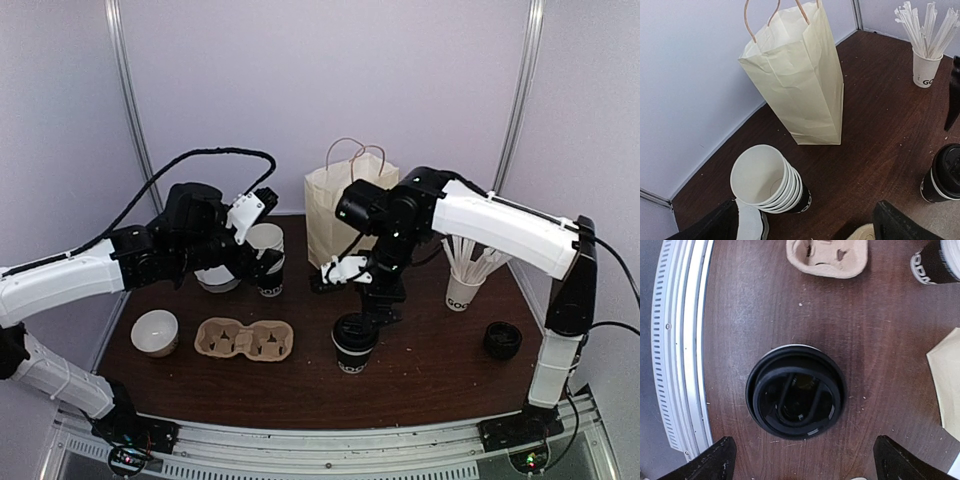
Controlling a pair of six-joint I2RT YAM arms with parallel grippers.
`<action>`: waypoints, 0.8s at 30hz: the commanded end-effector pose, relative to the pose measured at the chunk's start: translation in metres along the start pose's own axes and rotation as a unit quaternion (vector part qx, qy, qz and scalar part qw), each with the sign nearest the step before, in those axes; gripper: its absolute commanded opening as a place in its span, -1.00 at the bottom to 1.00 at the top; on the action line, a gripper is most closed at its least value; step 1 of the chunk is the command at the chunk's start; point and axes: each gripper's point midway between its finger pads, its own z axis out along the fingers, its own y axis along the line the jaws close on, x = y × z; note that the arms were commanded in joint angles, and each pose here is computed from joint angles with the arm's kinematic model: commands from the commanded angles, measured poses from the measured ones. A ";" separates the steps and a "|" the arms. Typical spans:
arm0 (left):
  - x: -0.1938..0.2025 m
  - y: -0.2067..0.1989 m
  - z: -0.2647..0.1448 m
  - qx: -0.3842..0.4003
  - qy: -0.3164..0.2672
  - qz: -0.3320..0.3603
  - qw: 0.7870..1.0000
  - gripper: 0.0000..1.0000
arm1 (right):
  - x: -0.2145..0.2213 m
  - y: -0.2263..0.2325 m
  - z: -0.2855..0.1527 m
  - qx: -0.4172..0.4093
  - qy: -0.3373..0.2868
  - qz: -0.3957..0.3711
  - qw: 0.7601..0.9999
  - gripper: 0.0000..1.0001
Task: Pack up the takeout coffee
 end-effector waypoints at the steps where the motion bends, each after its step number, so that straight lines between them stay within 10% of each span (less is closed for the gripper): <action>1: -0.015 -0.011 0.004 0.030 0.011 -0.053 0.998 0.93 | 0.010 -0.014 -0.053 0.053 -0.073 0.046 0.995 0.99; 9: -0.002 -0.062 0.009 0.132 0.093 -0.158 0.974 0.61 | 0.042 -0.052 -0.088 0.108 -0.227 0.203 0.946 0.99; 24: 0.032 -0.147 0.030 0.211 0.171 -0.276 0.922 0.70 | 0.047 -0.025 0.005 -0.116 -0.247 0.305 0.912 0.65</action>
